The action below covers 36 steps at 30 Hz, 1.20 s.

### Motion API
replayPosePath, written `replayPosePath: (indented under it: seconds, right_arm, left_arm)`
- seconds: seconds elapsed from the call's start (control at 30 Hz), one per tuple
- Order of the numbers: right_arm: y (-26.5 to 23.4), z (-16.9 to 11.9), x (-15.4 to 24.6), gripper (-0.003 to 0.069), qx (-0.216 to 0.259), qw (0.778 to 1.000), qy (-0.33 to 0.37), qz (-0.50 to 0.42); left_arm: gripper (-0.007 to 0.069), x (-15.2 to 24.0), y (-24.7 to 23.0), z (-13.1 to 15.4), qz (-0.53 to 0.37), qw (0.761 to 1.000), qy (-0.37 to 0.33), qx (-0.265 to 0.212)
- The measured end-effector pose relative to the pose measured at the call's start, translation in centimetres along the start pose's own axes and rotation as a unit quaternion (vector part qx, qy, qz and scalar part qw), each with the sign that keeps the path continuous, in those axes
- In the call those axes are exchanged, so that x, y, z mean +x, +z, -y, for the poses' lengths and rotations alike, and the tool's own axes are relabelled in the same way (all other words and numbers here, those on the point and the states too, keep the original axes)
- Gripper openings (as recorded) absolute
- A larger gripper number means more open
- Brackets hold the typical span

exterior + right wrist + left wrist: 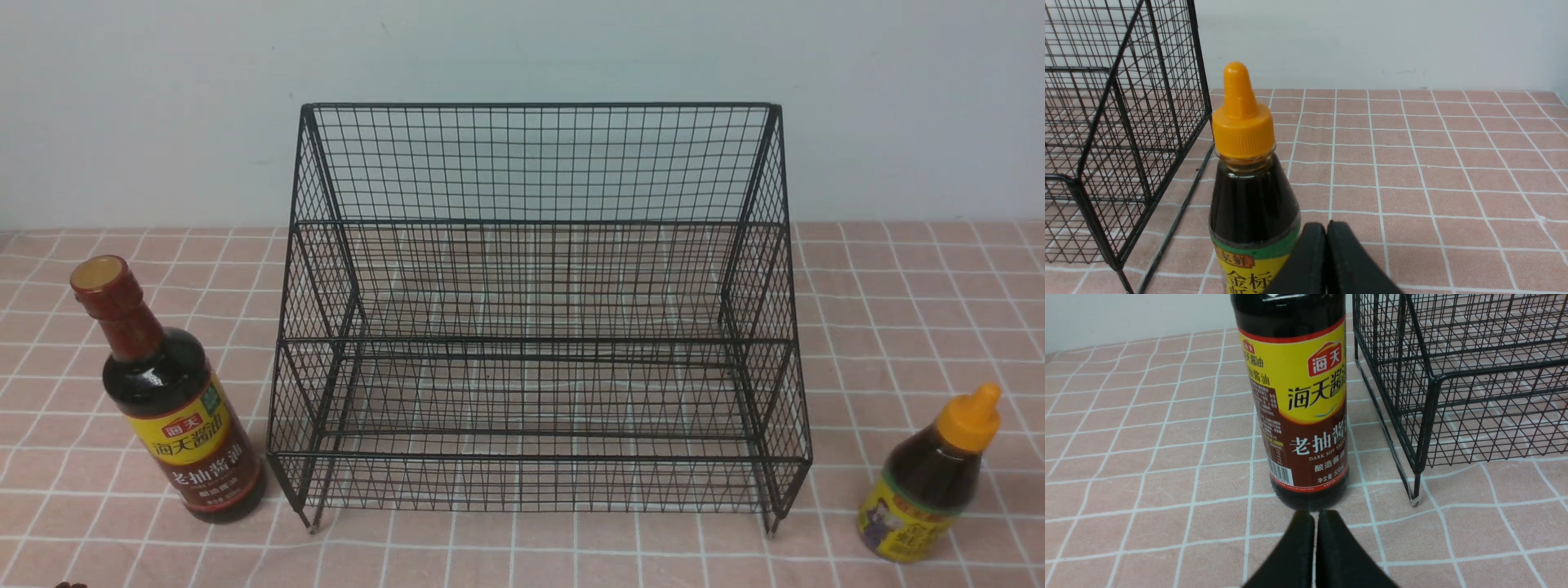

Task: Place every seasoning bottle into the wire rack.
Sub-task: Use the left arm to grab the condiment bottle closest to it

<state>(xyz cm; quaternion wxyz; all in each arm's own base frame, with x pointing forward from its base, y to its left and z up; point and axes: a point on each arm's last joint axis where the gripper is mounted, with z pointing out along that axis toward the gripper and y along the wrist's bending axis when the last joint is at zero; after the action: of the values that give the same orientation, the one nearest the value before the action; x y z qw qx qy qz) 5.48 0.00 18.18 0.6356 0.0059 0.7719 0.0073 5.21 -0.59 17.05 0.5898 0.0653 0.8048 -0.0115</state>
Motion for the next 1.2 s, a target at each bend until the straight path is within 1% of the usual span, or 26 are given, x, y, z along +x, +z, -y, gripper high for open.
replayPosePath:
  seconds: [0.23,0.3,0.37,0.47,0.53,0.63,0.67,0.73,0.77,0.83,0.87,0.93,1.0,1.07,1.17,1.2]
  right_arm:
    - [0.0,0.0,0.0,-0.0015,0.0,1.0,0.0,0.0]
    - [0.0,0.0,0.0,-0.0015,0.0,1.0,0.0,0.0]
    - [0.0,0.0,0.0,-0.0015,0.0,1.0,0.0,0.0]
    - [0.0,0.0,0.0,-0.0015,-0.002,1.0,0.008,0.001]
    - [0.0,-0.2,-0.1,-0.0015,-0.009,0.999,0.034,0.009]
    - [0.0,-0.4,-0.6,-0.0015,-0.025,0.993,0.11,0.034]
    - [0.0,-0.4,-0.7,-0.0015,-0.027,0.991,0.125,0.04]
    - [-0.1,-0.4,-1.4,-0.0015,-0.042,0.971,0.225,0.075]
    - [-0.1,-0.4,-1.6,-0.0015,-0.046,0.961,0.259,0.084]
    - [-0.2,-0.3,-2.0,-0.0015,-0.055,0.932,0.342,0.103]
    - [-0.2,-0.3,-2.0,-0.0015,-0.056,0.931,0.347,0.103]
    - [-0.3,-0.2,-2.2,-0.0015,-0.059,0.916,0.382,0.11]
    - [-0.3,-0.1,-2.3,-0.0015,-0.06,0.907,0.402,0.116]
    - [-0.3,-0.1,-2.4,-0.0015,-0.059,0.901,0.413,0.121]
    - [-0.4,0.0,-2.5,-0.0015,-0.061,0.887,0.44,0.126]
    - [-0.5,-0.1,-2.8,-0.0015,-0.068,0.888,0.439,0.122]
  left_arm:
    - [-0.0007,-0.2,0.0,-0.1,0.013,1.0,0.007,-0.005]
    - [-0.0007,-1.3,-0.1,-0.1,0.075,0.996,-0.052,0.001]
    - [-0.0007,-2.5,-0.3,-0.2,0.139,0.983,-0.121,0.009]
    - [-0.0007,-3.6,-0.7,-0.5,0.204,0.965,-0.167,0.009]
    - [-0.0007,-4.1,-1.0,-0.7,0.239,0.954,-0.181,0.007]
    - [-0.0007,-4.7,-1.4,-1.0,0.275,0.941,-0.196,0.003]
    - [-0.0007,-4.7,-1.4,-1.0,0.278,0.94,-0.197,0.002]
    - [-0.0007,-5.2,-1.7,-1.2,0.308,0.928,-0.211,-0.002]
    - [-0.0007,-5.3,-1.8,-1.3,0.317,0.923,-0.216,-0.003]
    - [-0.0007,-5.5,-2.0,-1.5,0.335,0.915,-0.226,-0.006]
    - [-0.0007,-5.6,-2.1,-1.5,0.338,0.913,-0.228,-0.007]
    - [-0.0007,-5.7,-2.2,-1.6,0.349,0.908,-0.23,-0.01]
    - [-0.0007,-5.9,-2.4,-1.8,0.366,0.901,-0.232,-0.014]
    - [-0.0007,-6.1,-2.5,-1.8,0.367,0.9,-0.232,-0.014]
    - [-0.0007,-7.7,-3.4,-1.6,0.365,0.904,-0.223,-0.003]
    - [-0.0007,-8.6,-3.8,-1.4,0.352,0.912,-0.209,0.003]
